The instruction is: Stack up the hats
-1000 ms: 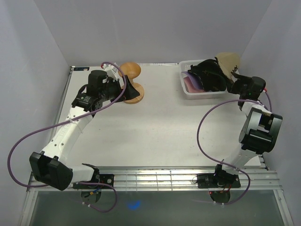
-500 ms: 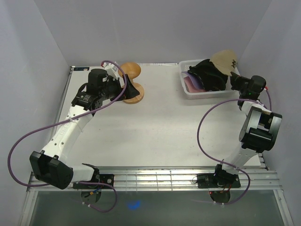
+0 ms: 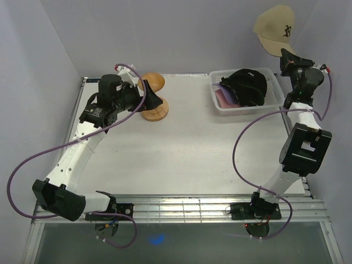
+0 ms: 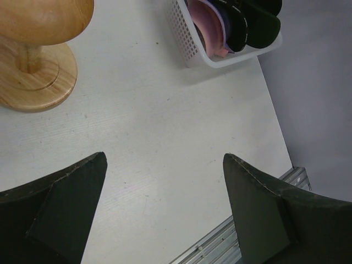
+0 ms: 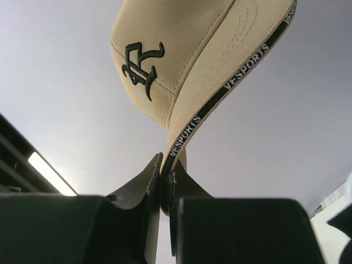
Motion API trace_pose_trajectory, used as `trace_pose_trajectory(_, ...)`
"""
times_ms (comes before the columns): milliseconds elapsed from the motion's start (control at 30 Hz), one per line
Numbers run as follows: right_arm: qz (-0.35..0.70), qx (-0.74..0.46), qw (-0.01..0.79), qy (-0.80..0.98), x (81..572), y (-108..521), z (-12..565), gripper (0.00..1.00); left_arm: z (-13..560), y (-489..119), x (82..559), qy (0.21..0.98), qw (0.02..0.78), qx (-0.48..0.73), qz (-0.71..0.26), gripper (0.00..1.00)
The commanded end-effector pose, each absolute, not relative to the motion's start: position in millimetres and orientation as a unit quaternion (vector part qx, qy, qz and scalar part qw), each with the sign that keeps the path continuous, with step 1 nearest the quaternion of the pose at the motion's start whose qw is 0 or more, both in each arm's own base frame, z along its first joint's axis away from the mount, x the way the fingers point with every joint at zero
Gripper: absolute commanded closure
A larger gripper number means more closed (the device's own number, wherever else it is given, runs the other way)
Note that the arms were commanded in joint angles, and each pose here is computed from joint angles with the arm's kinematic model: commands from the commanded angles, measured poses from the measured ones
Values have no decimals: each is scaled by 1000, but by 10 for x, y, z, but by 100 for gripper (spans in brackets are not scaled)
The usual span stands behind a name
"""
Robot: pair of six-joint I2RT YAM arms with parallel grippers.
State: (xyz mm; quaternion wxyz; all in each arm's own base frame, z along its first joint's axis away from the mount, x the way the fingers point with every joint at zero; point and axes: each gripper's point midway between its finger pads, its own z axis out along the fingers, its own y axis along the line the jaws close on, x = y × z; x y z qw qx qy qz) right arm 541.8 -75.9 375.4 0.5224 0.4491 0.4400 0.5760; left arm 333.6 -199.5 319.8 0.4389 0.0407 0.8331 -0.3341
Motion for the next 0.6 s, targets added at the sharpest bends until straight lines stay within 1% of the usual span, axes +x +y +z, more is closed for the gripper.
trace_pose_trajectory(0, 612, 353, 564, 428, 5268, -454, 4378, 92, 3483, -1952, 3332, 817, 471, 43, -331, 3)
trace_pose_trajectory(100, 623, 311, 568, 438, 5200, -160, 4567, 92, 3707, -1919, 3340, 804, 493, 33, -332, 4)
trace_pose_trajectory(133, 631, 295, 563, 445, 5171, 31, 4619, 92, 3780, -1906, 3341, 800, 499, 29, -332, 4)
trace_pose_trajectory(200, 638, 269, 566, 448, 5107, 243, 4721, 92, 4037, -1872, 3341, 784, 521, 15, -338, 4)
trace_pose_trajectory(233, 651, 252, 556, 451, 5072, 486, 4757, 92, 4136, -1862, 3337, 778, 528, 9, -341, 4)
trace_pose_trajectory(300, 660, 222, 555, 455, 5041, 774, 4847, 92, 4426, -1825, 3304, 757, 553, 0, -349, 4)
trace_pose_trajectory(367, 681, 185, 532, 468, 4956, 1319, 4911, 92, 4593, -1804, 3276, 744, 564, -13, -359, 4)
trace_pose_trajectory(400, 682, 168, 534, 470, 4944, 1490, 4956, 92, 4724, -1770, 3257, 733, 576, -19, -361, 4)
trace_pose_trajectory(433, 694, 154, 513, 481, 4872, 1833, 4938, 92, 4792, -1754, 3243, 728, 580, -28, -365, 4)
trace_pose_trajectory(500, 694, 141, 505, 494, 4848, 2158, 4862, 92, 4884, -1718, 3231, 720, 589, -37, -365, 4)
trace_pose_trajectory(533, 704, 127, 486, 503, 4750, 2471, 4841, 92, 4948, -1689, 3232, 714, 597, -43, -363, 4)
trace_pose_trajectory(567, 706, 119, 481, 506, 4714, 2626, 4824, 92, 4977, -1685, 3230, 712, 598, -46, -365, 4)
